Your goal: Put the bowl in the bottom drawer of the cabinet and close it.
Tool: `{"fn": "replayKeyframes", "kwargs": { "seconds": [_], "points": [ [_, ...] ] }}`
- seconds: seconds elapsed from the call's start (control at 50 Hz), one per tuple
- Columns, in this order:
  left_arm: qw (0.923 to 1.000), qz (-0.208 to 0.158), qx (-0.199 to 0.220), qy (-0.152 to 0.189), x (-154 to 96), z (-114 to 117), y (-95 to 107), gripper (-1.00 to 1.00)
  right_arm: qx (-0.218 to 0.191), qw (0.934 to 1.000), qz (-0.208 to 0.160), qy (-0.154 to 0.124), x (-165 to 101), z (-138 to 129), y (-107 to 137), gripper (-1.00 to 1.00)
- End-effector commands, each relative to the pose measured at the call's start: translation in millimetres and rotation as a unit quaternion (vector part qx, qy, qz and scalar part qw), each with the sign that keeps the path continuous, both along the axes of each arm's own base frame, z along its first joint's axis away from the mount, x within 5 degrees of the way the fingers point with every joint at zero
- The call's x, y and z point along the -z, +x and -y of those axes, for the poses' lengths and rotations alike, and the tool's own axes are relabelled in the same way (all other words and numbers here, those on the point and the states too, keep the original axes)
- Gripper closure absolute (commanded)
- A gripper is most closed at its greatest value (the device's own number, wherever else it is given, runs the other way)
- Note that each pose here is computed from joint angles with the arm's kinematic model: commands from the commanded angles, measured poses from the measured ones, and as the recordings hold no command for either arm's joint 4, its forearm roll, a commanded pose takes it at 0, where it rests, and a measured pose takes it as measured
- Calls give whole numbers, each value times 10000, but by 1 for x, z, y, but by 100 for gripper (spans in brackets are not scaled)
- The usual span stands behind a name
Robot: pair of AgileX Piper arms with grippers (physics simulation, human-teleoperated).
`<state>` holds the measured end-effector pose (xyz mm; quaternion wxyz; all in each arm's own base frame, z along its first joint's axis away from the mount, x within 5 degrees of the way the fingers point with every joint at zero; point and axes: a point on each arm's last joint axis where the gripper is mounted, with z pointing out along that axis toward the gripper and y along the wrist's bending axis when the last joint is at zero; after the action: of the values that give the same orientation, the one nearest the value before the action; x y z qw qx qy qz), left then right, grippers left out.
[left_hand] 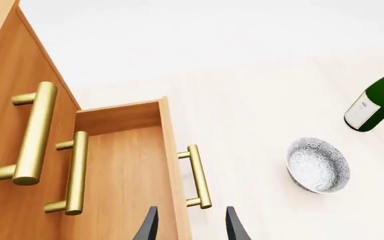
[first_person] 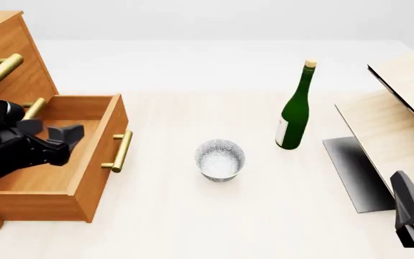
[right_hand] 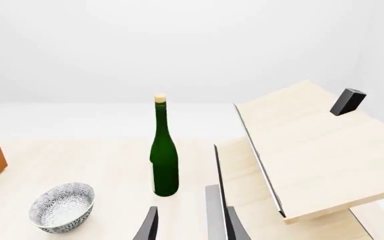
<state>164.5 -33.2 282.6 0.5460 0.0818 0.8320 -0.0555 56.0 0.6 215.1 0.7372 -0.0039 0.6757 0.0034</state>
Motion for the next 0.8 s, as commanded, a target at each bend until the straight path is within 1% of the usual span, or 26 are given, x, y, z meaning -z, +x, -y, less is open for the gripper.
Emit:
{"fn": "replayKeyframes", "kwargs": {
  "seconds": [0.02, 0.12, 0.16, 0.3, 0.32, 0.64, 0.66, 0.8],
  "points": [
    [9998, -194, -100, -44, 9, -1, 5, -100, 2, 10000, 2, 1, 0, 0, 0, -100],
    [9995, -284, -104, -55, 15, 0, 7, -100, 3, 10000, 1, 1, 0, 0, 0, -100],
    [9991, -373, -148, -125, 17, 0, 10, -100, 2, 10000, 3, 0, 0, 0, 0, -100],
    [9991, -371, -149, -123, 18, 0, 11, -100, 3, 10000, 0, 2, 0, 0, 0, -100],
    [9984, -512, -190, -159, 24, 1, 15, -100, 2, 10000, 2, 1, 0, 0, 0, -100],
    [9984, -512, -190, -159, 24, 1, 15, -100, 2, 10000, 2, 1, 0, 0, 0, -100],
    [9967, -696, -401, -127, 35, -6, 23, -100, 2, 10000, 3, 0, 0, 0, 0, -100],
    [9964, -730, -427, -98, 38, -7, 25, -100, 3, 10000, 1, 1, 0, 0, 0, -100]
  ]
}}
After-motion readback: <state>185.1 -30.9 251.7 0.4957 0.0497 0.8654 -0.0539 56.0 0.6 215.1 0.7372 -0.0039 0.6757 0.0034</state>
